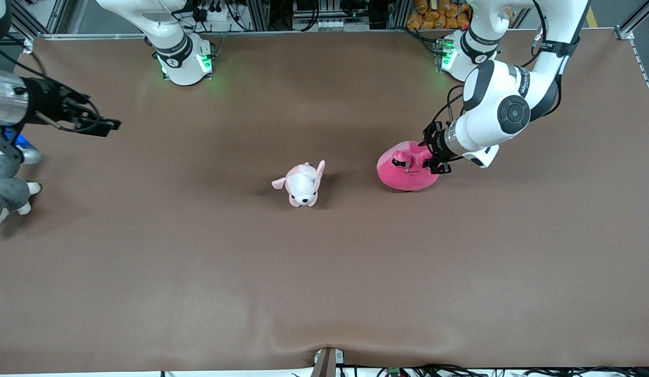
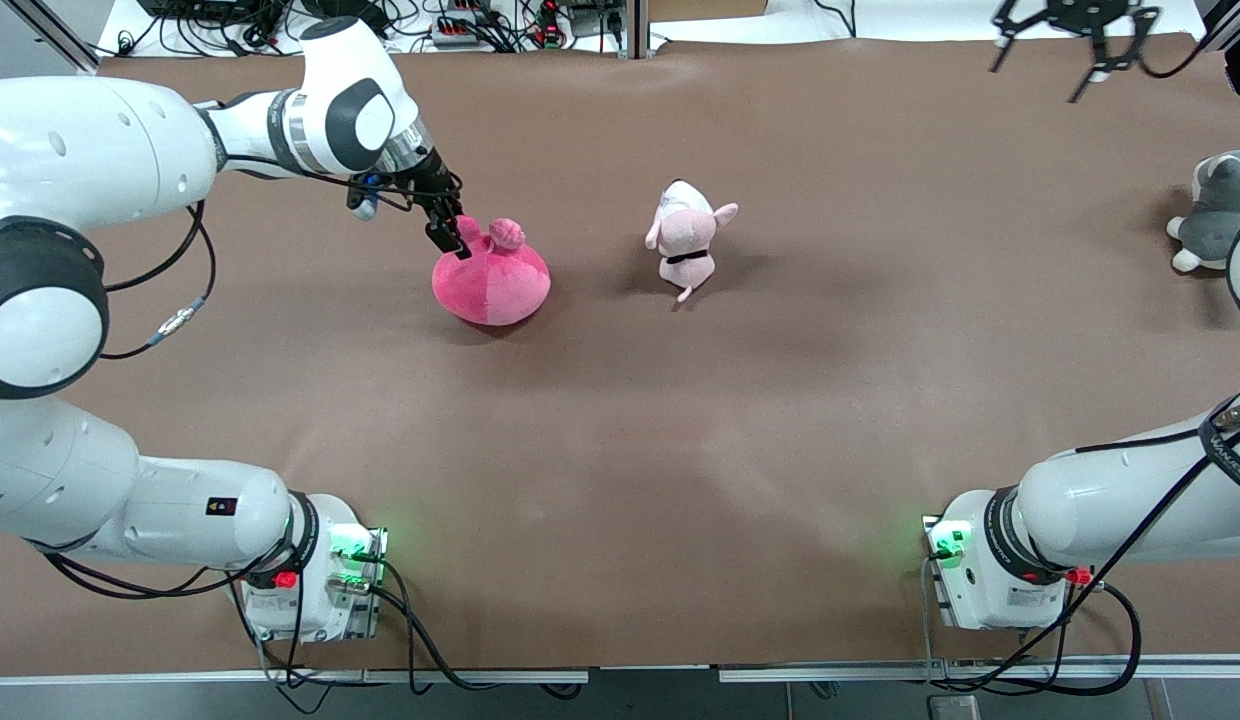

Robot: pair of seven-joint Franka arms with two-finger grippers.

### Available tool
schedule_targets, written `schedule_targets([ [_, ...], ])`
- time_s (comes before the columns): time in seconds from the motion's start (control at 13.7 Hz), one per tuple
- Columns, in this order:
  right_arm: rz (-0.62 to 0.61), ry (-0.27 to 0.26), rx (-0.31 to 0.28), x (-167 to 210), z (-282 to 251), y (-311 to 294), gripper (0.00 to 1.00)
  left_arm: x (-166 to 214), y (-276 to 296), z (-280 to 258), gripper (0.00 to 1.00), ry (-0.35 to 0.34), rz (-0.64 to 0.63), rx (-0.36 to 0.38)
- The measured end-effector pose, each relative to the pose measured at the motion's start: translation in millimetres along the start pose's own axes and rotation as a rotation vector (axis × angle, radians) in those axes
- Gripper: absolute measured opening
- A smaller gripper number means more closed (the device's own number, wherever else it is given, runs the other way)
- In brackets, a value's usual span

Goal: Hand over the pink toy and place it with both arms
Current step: 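Grasp the pink toy's snout with the left gripper while the right gripper reaches in, then grasp the pink toy with the right gripper beside the left gripper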

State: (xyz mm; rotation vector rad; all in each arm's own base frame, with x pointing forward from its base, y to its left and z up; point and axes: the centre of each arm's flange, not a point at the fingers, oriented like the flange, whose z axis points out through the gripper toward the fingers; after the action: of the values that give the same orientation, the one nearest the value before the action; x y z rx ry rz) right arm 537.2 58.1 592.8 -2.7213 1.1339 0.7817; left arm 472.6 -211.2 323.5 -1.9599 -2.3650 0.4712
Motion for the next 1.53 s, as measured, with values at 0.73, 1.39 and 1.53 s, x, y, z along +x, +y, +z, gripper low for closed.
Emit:
schedule_targets([
  [0.73,0.529,-0.072,0.168,-104.4,62.9,-148.9,1.00,-9.5,12.2,-34.9,0.13,-0.038,0.119,-0.083],
  [1.39,0.888,-0.160,0.345,-153.0,135.3,-249.7,1.00,-17.2,33.0,-182.4,0.11,-0.285,0.063,-0.068],
  [1.53,0.918,-0.165,0.364,-157.7,154.5,-265.8,1.00,-37.1,25.8,-201.3,0.11,-0.349,0.045,-0.070],
])
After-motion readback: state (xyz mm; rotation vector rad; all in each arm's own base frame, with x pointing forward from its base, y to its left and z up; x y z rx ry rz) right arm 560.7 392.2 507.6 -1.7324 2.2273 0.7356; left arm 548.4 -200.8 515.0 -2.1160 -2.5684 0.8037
